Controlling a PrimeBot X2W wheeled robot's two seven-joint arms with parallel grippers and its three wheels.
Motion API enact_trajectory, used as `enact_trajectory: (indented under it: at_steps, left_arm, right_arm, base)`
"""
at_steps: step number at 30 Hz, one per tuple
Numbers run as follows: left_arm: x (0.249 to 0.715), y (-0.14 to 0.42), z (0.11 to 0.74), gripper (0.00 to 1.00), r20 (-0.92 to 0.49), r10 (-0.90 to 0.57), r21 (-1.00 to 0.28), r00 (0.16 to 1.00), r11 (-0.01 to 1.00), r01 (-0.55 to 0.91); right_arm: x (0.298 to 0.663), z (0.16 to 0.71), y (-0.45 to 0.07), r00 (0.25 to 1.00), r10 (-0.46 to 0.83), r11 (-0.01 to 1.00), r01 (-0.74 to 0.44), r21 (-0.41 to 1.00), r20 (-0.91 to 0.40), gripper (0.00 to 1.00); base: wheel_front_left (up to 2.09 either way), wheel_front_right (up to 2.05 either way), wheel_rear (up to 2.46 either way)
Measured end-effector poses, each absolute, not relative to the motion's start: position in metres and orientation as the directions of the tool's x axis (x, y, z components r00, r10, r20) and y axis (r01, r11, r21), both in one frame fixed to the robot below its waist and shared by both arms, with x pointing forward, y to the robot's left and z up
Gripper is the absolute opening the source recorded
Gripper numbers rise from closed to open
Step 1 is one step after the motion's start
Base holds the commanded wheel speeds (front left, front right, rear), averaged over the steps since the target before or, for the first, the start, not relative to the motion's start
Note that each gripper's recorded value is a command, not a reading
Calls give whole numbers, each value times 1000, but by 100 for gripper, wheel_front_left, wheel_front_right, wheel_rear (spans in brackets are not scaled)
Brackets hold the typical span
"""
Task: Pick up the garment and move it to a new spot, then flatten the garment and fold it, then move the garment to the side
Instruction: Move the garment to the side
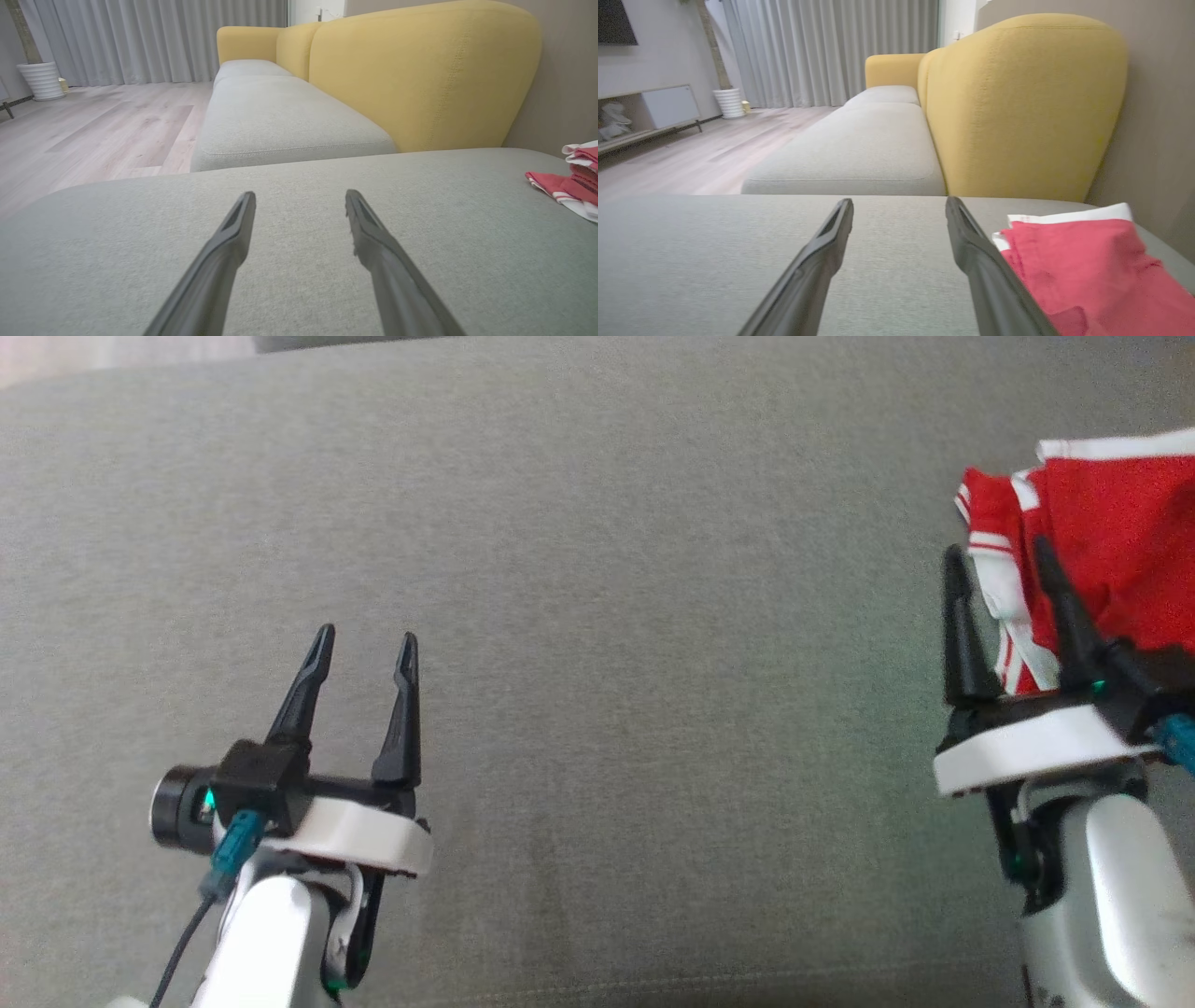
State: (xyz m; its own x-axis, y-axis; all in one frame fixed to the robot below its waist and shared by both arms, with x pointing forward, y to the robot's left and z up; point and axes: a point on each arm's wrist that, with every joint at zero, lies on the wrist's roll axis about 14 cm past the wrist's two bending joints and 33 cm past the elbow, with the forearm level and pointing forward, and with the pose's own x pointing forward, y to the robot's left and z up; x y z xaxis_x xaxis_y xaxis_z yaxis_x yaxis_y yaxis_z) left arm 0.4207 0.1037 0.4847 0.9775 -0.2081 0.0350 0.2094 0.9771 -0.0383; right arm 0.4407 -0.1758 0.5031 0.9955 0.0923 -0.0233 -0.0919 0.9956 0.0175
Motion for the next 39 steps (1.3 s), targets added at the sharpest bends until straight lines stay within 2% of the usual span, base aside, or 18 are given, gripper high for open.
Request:
enact_trajectory:
  at_steps: [8,25,39]
  left_arm:
    - [395,131,493,100,42,-139,-22,989,990,140]
    - [348,139,492,100,24,-125,-9,992,992,125]
    - [345,140,489,100,11,-123,-6,992,992,123]
  right_arm:
    - [419,506,-141,983,180,982,-177,65,-36,100]
    - [364,503,-152,985,151,984,-142,106,-88,100]
    - [357,506,-153,985,147,986,-138,99,-90,100]
  base:
    - [0,0,0]
    - [0,0,0]
    - [0,0,0]
